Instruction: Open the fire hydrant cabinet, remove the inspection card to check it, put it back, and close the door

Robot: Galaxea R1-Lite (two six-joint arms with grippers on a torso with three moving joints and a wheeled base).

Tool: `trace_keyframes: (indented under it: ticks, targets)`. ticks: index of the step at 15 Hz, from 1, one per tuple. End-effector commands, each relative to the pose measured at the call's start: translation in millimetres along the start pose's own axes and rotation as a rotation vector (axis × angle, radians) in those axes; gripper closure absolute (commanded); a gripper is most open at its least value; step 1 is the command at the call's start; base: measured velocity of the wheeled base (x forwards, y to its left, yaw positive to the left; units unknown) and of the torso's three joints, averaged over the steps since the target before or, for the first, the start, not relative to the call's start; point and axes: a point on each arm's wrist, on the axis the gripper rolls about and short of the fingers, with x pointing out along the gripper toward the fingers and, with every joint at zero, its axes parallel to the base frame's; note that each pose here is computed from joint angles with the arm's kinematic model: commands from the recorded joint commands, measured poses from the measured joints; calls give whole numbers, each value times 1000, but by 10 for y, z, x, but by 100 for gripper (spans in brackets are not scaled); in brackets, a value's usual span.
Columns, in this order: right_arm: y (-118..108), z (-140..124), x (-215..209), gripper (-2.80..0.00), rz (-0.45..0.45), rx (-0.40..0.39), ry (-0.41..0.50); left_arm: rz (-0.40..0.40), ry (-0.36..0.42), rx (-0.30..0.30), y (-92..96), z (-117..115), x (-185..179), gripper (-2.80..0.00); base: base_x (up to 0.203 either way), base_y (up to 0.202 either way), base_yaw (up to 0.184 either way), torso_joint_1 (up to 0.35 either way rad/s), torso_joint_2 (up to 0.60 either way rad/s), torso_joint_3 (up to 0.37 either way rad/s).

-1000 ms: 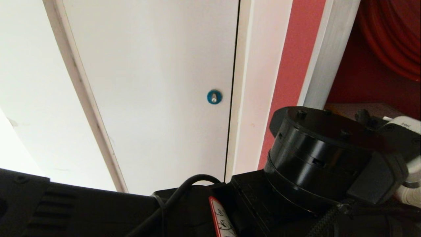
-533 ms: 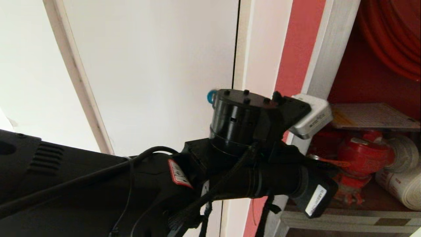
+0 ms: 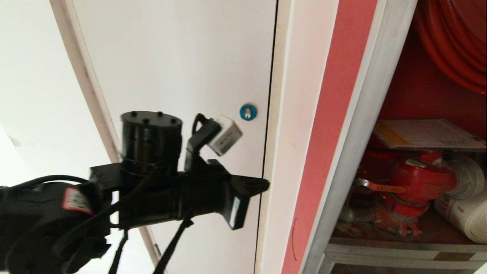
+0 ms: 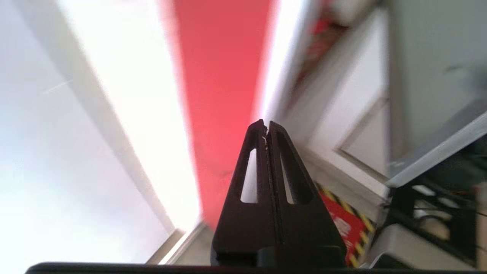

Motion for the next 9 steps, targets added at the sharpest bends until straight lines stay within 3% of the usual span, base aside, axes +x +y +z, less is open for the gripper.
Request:
trace_keyframes:
  ticks: [1,5,9]
  targets:
    - [0,0,1,0,1,-1,1,58,-72,11,9,81,-450,0,0,0,0,0,0,0]
    - [0,0,1,0,1,-1,1,219,-223,45,-76,85,-1356,0,0,0,0,0,0,0]
    - [0,0,1,0,1,-1,1,526,-322,68,-125,-153,-2025,0,0,0,0,0,0,0]
